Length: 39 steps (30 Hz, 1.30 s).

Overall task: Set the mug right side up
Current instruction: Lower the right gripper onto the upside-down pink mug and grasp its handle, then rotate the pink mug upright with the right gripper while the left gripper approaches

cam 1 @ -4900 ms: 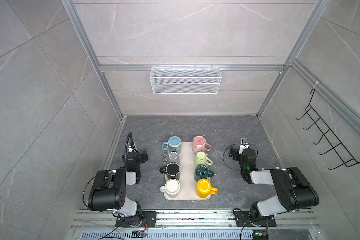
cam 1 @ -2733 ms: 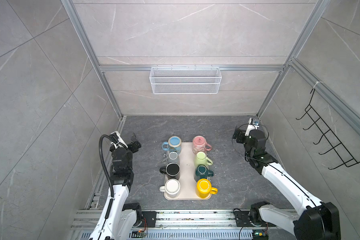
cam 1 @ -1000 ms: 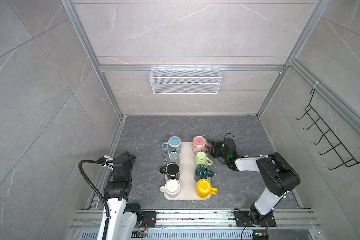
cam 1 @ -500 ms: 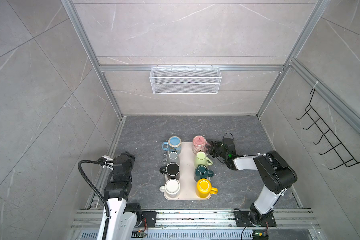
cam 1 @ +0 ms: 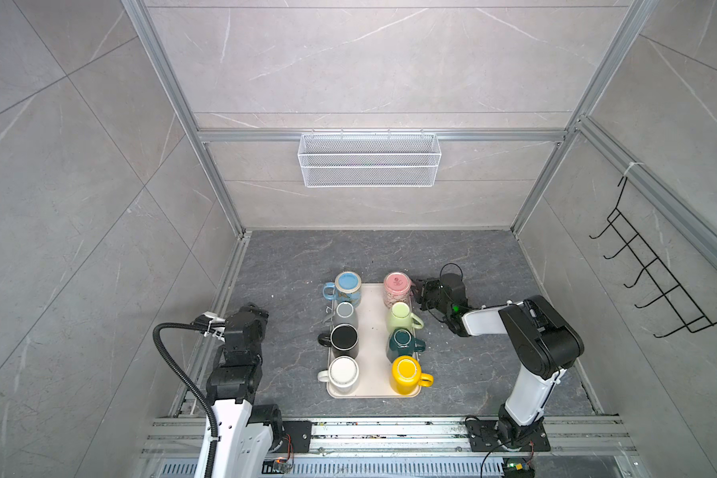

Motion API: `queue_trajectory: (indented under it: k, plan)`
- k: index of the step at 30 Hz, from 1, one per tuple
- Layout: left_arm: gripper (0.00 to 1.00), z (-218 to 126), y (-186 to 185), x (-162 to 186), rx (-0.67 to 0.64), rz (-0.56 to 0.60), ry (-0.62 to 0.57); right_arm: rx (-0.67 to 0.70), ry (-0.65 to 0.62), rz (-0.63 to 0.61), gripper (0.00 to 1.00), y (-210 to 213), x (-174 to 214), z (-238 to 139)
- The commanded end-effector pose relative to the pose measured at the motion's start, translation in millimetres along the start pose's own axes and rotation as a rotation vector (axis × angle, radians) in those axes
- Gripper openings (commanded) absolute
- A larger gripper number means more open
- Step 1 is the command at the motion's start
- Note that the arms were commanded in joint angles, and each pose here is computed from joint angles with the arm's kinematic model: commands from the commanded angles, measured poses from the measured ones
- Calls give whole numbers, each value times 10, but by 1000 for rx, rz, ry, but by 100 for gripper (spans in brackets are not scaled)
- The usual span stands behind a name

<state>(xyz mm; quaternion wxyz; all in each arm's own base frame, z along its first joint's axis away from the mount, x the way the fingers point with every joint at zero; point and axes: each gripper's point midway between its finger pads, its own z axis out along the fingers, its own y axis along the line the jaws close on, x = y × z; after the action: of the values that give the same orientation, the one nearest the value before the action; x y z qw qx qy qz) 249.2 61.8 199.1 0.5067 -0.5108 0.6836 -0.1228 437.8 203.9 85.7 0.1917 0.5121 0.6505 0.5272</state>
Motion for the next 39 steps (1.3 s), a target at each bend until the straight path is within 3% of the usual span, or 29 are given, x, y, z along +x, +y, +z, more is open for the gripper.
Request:
queue_trajectory:
  k: [1,9,15,21,28,33,39]
  plan:
    - [75,-11,8,-52,-3,-11,-30,-31,2,-2,22,54,-13,92]
    - [75,-66,29,-103,-8,-2,-51,-109,45,25,0,157,25,228]
    - [75,-105,33,-123,0,-5,-59,-137,58,-33,0,325,95,158]
    - [75,-125,-1,-121,21,-4,-54,-185,63,-201,0,700,242,-29]
    - [75,-75,-98,-49,69,20,-20,-243,39,-523,0,1272,513,-388]
    - [75,-65,-409,41,191,111,48,-248,25,-885,0,1614,887,-691]
    - [74,-48,-800,226,316,221,184,-219,2,-1289,0,1717,1303,-987]
